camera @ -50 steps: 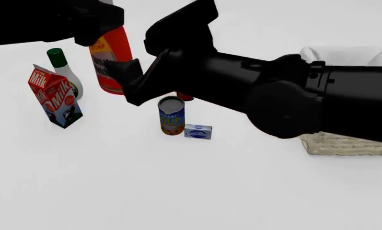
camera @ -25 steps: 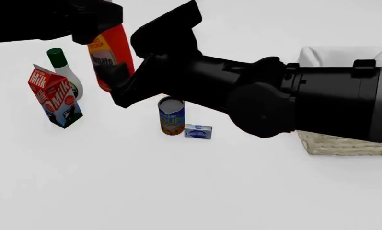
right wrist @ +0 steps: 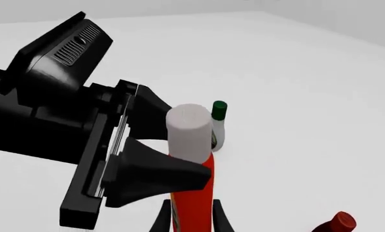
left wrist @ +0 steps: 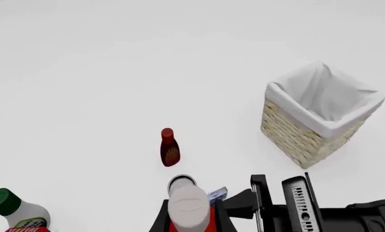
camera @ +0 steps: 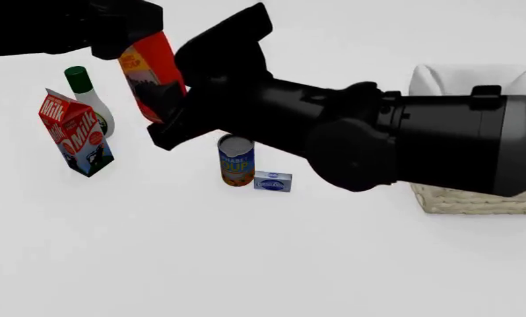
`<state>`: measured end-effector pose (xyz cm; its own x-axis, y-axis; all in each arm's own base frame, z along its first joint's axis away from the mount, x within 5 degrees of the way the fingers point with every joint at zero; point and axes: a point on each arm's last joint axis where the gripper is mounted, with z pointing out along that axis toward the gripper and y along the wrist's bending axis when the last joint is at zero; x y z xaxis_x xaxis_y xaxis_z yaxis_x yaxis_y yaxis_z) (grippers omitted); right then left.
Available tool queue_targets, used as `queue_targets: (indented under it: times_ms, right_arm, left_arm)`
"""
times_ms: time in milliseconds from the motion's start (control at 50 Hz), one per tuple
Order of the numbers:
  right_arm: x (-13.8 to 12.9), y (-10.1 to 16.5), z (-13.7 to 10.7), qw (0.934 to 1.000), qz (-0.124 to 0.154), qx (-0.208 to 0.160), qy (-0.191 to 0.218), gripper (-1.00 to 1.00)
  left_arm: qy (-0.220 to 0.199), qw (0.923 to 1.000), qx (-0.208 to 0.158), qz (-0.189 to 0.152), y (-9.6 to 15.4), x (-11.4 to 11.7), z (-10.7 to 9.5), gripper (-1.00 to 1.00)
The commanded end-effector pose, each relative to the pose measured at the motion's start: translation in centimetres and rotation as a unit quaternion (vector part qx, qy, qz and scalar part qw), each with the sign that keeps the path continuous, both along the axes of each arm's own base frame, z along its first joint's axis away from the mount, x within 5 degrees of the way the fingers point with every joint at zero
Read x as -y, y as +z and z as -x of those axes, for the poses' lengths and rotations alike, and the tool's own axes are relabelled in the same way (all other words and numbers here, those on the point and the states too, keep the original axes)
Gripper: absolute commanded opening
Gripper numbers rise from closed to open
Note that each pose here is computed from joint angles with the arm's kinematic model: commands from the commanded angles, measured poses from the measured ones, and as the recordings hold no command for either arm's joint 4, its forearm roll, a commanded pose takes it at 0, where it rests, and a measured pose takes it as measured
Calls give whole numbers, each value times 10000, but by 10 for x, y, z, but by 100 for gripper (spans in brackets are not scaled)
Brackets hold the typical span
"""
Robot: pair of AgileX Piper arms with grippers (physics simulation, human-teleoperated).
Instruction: Pick the ketchup and place it in the basket.
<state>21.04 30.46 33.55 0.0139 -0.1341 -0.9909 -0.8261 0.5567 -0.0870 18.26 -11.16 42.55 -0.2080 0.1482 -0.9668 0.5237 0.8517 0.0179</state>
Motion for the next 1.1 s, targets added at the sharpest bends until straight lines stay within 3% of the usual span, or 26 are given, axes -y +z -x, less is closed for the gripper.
queue_targets:
  times_ms: [20,40,60,560,800,920,1100]
  right_arm:
    - [6,-8,-4,9999,-11,-106,-118,-100]
    - [7,-8,-4,9999,-14,-111,-126,-100]
    - [8,-8,-4,9998,-16,-114,-132,-100]
    - [21,4,-5,9997,-39,-58,-245,-100]
    - [39,24,-5,9990,-170,-43,-402,-100]
    - [55,43,-6,9981,-225,19,-569,-100]
    - [72,56,-8,9965,-308,-28,-774,-100]
  left_arm:
    - [-135,9998,57,101,9,1,9,-100]
    - [-141,9998,89,109,11,0,10,-100]
    - [-148,9997,166,83,14,-2,13,100]
    - [-140,9984,429,331,46,-23,47,100]
    - [211,9979,463,400,37,-39,53,100]
    - [493,9960,648,360,34,-52,59,100]
    - [626,9953,579,464,23,-56,59,100]
